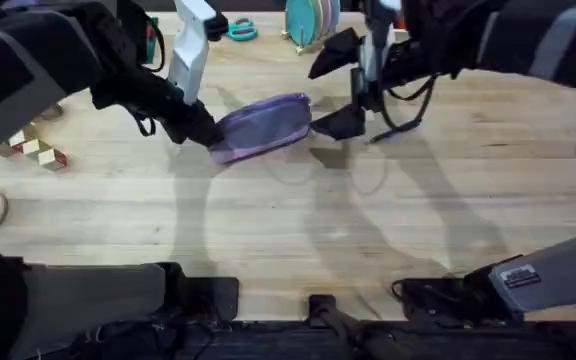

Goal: Unzip the bag, pick up the pens from the table one at a time and place them inside, then zip the bag closed.

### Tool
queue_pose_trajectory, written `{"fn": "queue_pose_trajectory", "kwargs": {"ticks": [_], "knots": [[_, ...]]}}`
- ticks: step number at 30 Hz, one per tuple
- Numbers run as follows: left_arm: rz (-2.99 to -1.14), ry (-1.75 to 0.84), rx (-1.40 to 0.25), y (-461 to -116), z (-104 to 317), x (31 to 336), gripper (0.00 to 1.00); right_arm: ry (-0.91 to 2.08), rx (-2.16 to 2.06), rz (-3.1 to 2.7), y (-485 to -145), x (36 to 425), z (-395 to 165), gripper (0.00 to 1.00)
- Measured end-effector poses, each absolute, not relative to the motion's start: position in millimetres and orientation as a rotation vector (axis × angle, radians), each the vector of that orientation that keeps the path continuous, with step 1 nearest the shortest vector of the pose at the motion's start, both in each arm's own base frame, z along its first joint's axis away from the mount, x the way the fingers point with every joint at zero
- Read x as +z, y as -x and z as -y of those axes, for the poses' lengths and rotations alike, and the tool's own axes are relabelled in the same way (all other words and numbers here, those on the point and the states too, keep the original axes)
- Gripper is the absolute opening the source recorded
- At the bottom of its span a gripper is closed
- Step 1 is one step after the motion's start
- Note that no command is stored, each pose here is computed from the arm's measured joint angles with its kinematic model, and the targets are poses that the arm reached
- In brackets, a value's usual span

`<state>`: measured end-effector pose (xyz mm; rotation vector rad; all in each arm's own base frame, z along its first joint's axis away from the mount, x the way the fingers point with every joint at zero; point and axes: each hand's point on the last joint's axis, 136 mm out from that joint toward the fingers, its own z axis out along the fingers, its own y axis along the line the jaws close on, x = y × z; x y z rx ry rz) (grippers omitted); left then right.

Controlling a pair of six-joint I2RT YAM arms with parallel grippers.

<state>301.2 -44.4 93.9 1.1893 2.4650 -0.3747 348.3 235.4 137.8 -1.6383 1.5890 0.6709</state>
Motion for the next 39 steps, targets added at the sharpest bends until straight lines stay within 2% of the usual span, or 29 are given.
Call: {"fn": "queue_pose_trajectory", "kwargs": {"ticks": [12, 14, 20, 26, 28, 31, 32, 36, 39], "knots": [[-2.465, -1.189, -0.375, -301, 44, 94, 0.042, 1.668, 0.608, -1.554, -363, 119, -249, 0.996], [-2.465, -1.189, -0.375, -301, 44, 94, 0.042, 1.667, 0.582, -1.553, -367, 119, -248, 0.971], [-2.465, -1.189, -0.375, -301, 44, 94, 0.042, 1.666, 0.540, -1.542, -373, 120, -248, 0.809], [-2.465, -1.189, -0.375, -301, 44, 94, 0.042, 1.666, 0.535, -1.542, -375, 119, -248, 0.783], [-2.465, -1.189, -0.375, -301, 44, 94, 0.042, 1.668, 0.536, -1.544, -375, 117, -248, 0.692], [-2.465, -1.189, -0.375, -301, 44, 94, 0.042, 1.671, 0.538, -1.547, -375, 114, -248, 0.468], [-2.465, -1.189, -0.375, -301, 44, 94, 0.042, 1.671, 0.537, -1.548, -376, 114, -248, 0.421], [-2.465, -1.189, -0.375, -301, 44, 94, 0.042, 1.670, 0.532, -1.543, -377, 114, -248, 0.348], [-2.465, -1.189, -0.374, -301, 44, 94, 0.042, 1.671, 0.532, -1.541, -377, 114, -248, 0.156]]}}
